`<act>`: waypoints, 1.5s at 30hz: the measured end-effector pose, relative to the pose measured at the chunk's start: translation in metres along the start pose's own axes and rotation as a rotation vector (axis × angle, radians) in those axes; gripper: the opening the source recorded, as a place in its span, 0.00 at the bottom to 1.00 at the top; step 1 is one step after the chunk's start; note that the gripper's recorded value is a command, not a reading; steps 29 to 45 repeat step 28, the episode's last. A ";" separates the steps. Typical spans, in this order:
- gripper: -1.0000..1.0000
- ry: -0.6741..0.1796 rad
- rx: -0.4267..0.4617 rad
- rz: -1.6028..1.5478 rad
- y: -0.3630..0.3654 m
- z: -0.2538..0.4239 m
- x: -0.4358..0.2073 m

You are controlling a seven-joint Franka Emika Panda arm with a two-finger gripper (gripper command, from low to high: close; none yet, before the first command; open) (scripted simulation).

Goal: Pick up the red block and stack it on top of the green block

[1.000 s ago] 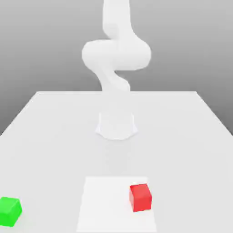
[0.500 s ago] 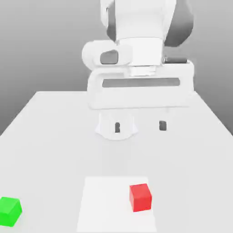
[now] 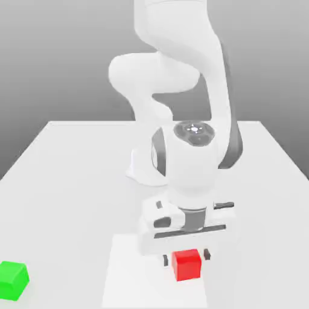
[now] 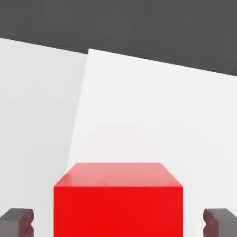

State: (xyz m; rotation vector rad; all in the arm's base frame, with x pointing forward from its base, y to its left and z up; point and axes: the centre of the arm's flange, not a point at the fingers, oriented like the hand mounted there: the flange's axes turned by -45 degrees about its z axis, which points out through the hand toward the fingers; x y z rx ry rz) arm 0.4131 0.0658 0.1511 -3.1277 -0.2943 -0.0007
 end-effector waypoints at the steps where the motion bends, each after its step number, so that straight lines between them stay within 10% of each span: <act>1: 0.00 0.000 0.000 0.000 0.000 0.000 0.000; 10: 0.00 -0.001 0.000 0.007 0.005 -0.053 0.001; 24: 0.00 0.000 0.003 0.355 0.341 -0.053 -0.026; 25: 1.00 0.000 0.002 0.364 0.349 -0.039 -0.030; 45: 1.00 0.000 0.002 0.364 0.349 -0.039 -0.030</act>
